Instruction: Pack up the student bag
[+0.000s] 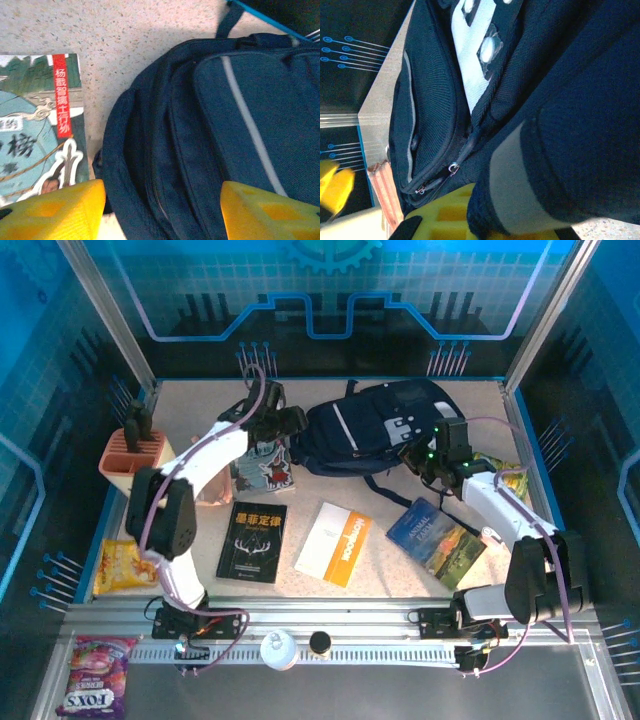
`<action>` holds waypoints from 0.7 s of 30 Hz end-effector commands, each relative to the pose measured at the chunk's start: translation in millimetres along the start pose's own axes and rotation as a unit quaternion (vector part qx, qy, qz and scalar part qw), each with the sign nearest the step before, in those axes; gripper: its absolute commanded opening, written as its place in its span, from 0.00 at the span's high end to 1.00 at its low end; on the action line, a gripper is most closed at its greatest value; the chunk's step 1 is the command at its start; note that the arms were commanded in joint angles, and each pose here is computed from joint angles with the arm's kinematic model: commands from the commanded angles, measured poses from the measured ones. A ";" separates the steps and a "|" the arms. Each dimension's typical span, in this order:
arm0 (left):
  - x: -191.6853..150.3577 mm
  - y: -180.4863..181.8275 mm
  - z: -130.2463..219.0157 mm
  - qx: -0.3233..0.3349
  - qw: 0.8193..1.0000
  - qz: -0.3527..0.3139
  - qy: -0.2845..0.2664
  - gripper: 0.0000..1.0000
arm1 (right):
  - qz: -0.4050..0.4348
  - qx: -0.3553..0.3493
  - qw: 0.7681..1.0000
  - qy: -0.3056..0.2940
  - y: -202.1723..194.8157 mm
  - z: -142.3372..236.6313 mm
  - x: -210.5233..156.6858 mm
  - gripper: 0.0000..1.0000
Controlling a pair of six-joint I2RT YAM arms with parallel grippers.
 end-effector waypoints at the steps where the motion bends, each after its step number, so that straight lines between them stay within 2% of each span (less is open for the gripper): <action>1: -26.4 -8.8 33.4 -0.017 0.999 -0.036 -0.001 0.34 | -0.003 0.024 1.000 -0.018 22.0 5.1 4.7 0.97; 7: -96.9 -34.1 55.4 -0.061 0.993 -0.101 0.001 0.31 | -0.009 0.038 0.999 -0.009 32.6 1.4 5.5 0.98; 14: -167.7 -80.6 46.2 -0.129 0.970 -0.205 0.006 0.31 | -0.026 0.064 0.998 0.014 43.0 3.1 6.0 1.00; 17: -185.3 -97.1 35.4 -0.141 0.962 -0.234 0.002 0.32 | -0.035 0.069 0.997 0.020 47.2 6.7 5.4 1.00; 21: -191.0 -114.1 18.3 -0.151 0.957 -0.246 -0.009 0.38 | -0.046 0.068 0.996 0.029 53.2 12.2 4.8 1.00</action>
Point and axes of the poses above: each hand's point on the last joint's axis, 136 mm out from that joint toward the fingers, its own z axis back along the fingers, its own y axis along the line the jaws close on, x = y × z, the point moved 10 cm from there along z, back along the fingers, and after that the axes turned 7 degrees about z, right-handed, at the moved point
